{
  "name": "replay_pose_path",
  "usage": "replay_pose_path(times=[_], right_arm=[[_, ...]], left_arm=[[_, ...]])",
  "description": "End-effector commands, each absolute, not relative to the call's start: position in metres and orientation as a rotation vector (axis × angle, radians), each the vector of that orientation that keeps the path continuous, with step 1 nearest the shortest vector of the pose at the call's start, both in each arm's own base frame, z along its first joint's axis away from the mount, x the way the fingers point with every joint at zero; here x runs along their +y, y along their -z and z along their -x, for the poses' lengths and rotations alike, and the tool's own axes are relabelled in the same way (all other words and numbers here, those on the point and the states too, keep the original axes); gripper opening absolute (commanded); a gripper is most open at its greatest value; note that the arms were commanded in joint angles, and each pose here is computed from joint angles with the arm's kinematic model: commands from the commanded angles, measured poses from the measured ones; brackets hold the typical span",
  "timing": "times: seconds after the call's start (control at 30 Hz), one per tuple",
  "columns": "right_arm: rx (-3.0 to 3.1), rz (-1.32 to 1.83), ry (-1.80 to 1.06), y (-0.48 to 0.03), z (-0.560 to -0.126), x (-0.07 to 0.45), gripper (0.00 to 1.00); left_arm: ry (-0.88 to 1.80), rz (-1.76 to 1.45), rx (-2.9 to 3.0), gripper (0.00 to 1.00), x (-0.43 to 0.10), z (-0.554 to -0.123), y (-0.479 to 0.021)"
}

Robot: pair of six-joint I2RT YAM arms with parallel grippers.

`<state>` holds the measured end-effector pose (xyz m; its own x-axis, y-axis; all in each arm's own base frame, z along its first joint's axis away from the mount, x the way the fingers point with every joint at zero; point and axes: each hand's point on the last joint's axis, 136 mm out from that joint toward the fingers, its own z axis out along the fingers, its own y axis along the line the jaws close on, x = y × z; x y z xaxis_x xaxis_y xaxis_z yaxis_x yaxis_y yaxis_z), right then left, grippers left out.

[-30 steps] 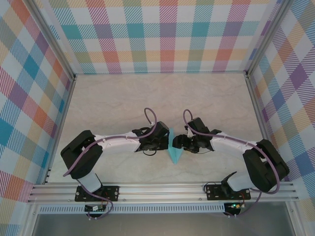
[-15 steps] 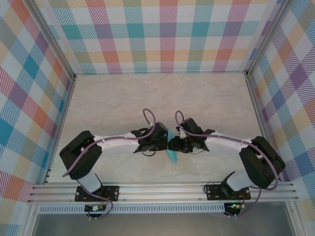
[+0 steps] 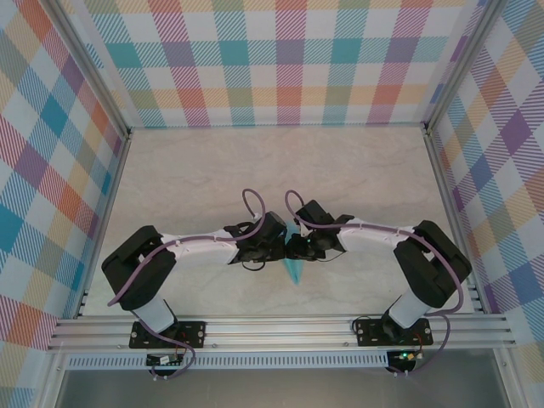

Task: Fold a paper plane with a square sheet of paper (pick it up from the middle)
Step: Move a paper plane to the center of the table.

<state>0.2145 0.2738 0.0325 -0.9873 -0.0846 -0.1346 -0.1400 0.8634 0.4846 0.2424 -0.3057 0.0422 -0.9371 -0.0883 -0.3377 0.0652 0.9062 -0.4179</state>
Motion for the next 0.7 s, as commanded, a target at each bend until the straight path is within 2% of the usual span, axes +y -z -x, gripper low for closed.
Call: replay_pose_path(times=[0.0, 0.17, 0.27, 0.33, 0.4, 0.67], right_arm=[[2.946, 0.218, -0.686, -0.03, -0.216, 0.269, 0.25], [2.985, 0.222, -0.626, -0.025, -0.214, 0.265, 0.11], [2.958, 0.205, -0.585, -0.035, -0.22, 0.262, 0.08], [2.949, 0.193, -0.514, -0.044, -0.227, 0.256, 0.07], [2.934, 0.192, -0.449, -0.054, -0.233, 0.252, 0.06], [2.955, 0.174, -0.142, -0.054, -0.254, 0.239, 0.08]], left_arm=[[0.701, 0.031, 2.68, 0.08, -0.315, -0.247, -0.053], [0.757, 0.042, 2.641, 0.2, -0.313, -0.25, -0.069], [0.774, 0.055, 2.628, 0.32, -0.308, -0.251, -0.075], [0.775, 0.101, 2.595, 0.34, -0.298, -0.252, -0.083], [0.768, 0.144, 2.535, 0.43, -0.282, -0.252, -0.096], [0.611, 0.229, 2.454, 0.46, -0.211, -0.243, -0.117]])
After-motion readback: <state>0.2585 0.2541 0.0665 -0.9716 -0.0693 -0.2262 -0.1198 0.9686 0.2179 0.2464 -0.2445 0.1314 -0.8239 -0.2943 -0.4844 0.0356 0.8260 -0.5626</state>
